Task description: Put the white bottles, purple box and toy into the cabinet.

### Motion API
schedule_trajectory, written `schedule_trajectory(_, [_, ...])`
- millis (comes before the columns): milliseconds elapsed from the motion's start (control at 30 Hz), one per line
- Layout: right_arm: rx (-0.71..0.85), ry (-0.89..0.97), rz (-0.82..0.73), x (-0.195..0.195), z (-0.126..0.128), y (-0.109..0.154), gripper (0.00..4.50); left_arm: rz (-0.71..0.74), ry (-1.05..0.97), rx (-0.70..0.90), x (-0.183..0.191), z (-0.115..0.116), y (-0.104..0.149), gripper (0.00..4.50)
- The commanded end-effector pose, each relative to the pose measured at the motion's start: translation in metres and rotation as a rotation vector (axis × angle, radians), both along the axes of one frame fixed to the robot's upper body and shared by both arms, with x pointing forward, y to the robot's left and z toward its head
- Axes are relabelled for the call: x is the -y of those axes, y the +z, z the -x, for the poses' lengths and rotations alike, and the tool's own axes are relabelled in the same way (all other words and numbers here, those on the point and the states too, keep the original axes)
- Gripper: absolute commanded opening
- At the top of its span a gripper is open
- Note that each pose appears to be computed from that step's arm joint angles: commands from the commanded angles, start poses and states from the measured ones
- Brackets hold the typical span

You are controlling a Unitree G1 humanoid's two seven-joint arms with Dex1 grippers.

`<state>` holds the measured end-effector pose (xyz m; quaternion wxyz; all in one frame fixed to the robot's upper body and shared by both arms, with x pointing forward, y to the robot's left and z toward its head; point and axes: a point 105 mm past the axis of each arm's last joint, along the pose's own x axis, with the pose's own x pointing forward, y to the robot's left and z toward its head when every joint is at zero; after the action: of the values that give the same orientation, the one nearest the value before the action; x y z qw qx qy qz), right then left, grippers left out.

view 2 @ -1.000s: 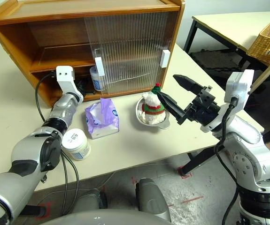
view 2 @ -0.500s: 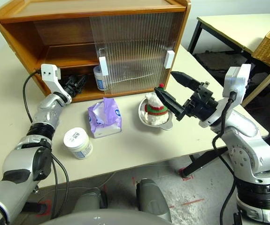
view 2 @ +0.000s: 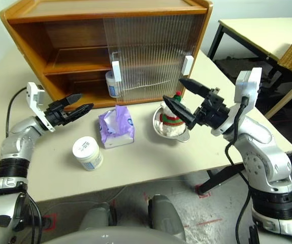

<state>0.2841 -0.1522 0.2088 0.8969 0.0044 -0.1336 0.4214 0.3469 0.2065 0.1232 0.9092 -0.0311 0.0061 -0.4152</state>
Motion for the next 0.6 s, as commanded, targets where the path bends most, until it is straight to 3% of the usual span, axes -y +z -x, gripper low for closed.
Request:
schedule_trajectory(33, [0.009,0.016,-0.001,-0.003,-0.003,0.000,4.50,-0.029,-0.075,0.002,-0.001,0.012,0.006,4.47])
schedule_trajectory(267, [0.010,0.034,-0.004,-0.006,-0.007,-0.001,4.50,-0.103,-0.164,-0.031,-0.016,0.033,0.006,4.47])
schedule_trajectory(400, [0.009,0.054,0.001,-0.009,-0.008,-0.001,4.50,-0.158,-0.309,-0.057,-0.009,0.061,0.001,4.47])
schedule_trajectory(600, [0.013,0.075,0.008,-0.011,-0.012,0.002,4.50,-0.216,-0.411,-0.073,-0.018,0.081,-0.002,4.47])
